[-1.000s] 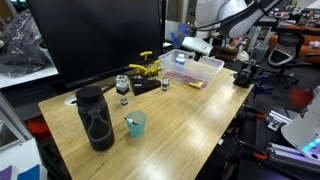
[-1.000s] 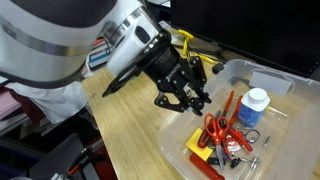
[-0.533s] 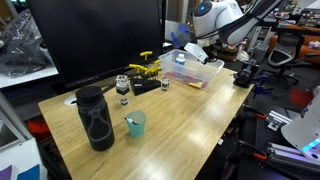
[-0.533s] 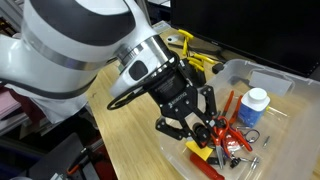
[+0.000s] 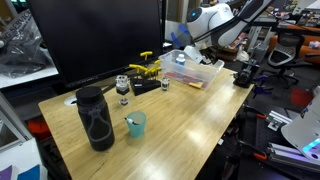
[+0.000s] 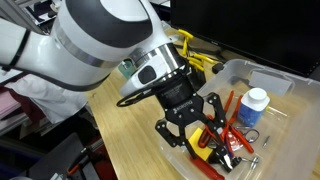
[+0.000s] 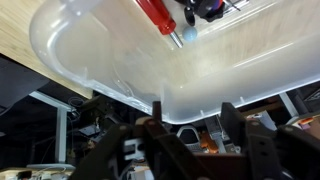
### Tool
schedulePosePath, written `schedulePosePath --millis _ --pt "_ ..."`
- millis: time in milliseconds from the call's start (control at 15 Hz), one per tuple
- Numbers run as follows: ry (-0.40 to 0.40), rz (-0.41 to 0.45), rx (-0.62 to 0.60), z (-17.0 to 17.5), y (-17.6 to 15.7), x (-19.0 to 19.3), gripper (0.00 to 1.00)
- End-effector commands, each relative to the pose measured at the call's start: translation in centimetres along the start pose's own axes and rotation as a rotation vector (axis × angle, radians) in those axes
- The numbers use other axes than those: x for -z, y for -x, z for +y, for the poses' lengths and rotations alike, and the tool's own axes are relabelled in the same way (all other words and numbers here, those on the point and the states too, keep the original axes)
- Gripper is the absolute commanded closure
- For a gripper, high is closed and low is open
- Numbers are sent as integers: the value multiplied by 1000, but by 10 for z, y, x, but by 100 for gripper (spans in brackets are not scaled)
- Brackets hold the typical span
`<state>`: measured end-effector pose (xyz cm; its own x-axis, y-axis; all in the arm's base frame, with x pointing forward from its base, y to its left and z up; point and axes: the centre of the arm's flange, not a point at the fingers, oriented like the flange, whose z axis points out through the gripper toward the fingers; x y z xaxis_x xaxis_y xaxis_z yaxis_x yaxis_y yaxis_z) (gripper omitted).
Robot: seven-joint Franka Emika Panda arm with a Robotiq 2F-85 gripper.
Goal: Put the black object on the table in the storage bin
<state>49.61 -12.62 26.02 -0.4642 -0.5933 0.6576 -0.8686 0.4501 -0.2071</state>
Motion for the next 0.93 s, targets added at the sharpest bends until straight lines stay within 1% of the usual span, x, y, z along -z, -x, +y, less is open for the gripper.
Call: schedulePosePath --millis 0,67,133,200,267,333,867 --pt "-11 14 -25 -1 5 9 6" --pt "-30 0 -26 -3 3 16 2" --pt "-21 -8 -11 -8 -1 10 0" --pt "-26 -11 -11 -9 -1 13 11" --pt "-24 -10 -10 -9 0 12 3" --pt "-22 -9 -8 -8 0 11 0" --pt "-21 -8 -7 -8 0 10 0"
